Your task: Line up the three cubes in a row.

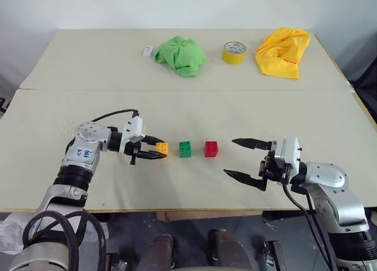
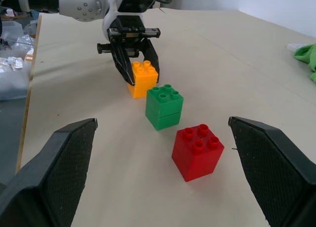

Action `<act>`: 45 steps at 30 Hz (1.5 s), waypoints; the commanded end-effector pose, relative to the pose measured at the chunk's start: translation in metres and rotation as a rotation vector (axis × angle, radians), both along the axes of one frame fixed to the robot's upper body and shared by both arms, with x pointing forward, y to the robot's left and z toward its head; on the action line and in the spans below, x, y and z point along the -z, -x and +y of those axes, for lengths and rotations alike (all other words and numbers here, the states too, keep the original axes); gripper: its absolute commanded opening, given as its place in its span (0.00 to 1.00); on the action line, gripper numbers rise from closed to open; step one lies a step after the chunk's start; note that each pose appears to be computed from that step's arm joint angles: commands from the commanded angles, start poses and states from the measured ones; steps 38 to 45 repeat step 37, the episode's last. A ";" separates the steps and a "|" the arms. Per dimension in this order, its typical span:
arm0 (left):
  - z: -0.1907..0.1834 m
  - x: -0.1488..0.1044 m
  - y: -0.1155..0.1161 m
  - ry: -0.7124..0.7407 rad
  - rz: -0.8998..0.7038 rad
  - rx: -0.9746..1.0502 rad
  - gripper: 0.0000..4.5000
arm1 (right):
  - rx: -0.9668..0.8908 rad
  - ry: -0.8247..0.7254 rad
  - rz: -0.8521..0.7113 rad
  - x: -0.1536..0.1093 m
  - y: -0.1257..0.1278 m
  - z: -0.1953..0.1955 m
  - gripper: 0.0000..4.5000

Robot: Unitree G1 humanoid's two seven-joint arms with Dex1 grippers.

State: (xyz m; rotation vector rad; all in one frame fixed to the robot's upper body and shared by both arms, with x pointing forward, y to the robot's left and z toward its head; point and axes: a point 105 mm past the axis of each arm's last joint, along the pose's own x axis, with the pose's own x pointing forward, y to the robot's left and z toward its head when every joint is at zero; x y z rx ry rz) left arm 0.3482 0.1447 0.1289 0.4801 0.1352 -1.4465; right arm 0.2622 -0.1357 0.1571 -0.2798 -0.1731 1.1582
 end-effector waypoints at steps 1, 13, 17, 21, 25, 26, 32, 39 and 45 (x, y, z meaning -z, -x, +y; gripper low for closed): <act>0.002 0.000 -0.007 -0.012 -0.029 -0.005 0.33 | 0.003 -0.008 -0.062 -0.012 0.006 0.001 1.00; 0.001 0.001 -0.009 -0.010 -0.008 0.037 0.50 | 0.039 0.057 -0.006 0.010 0.005 -0.024 1.00; 0.004 -0.003 -0.009 0.000 -0.014 0.030 0.76 | 0.036 0.055 -0.012 0.010 0.003 -0.024 1.00; 0.017 -0.023 -0.004 0.074 -0.049 0.011 1.00 | 0.016 0.041 -0.033 0.004 0.001 -0.021 1.00; 0.058 -0.052 0.019 0.145 -0.107 -0.097 1.00 | 0.036 0.063 -0.042 0.000 -0.006 -0.037 1.00; 0.068 -0.056 0.026 0.156 -0.120 -0.135 1.00 | 0.045 0.078 -0.047 -0.001 -0.008 -0.042 1.00; 0.099 -0.058 0.054 0.149 -0.173 -0.331 1.00 | 0.070 0.133 -0.068 -0.014 -0.017 -0.065 1.00; 0.101 -0.065 0.054 0.143 -0.217 -0.388 1.00 | 0.026 0.122 -0.086 -0.017 -0.023 -0.058 1.00; 0.101 -0.065 0.054 0.143 -0.217 -0.388 1.00 | 0.026 0.122 -0.086 -0.017 -0.023 -0.058 1.00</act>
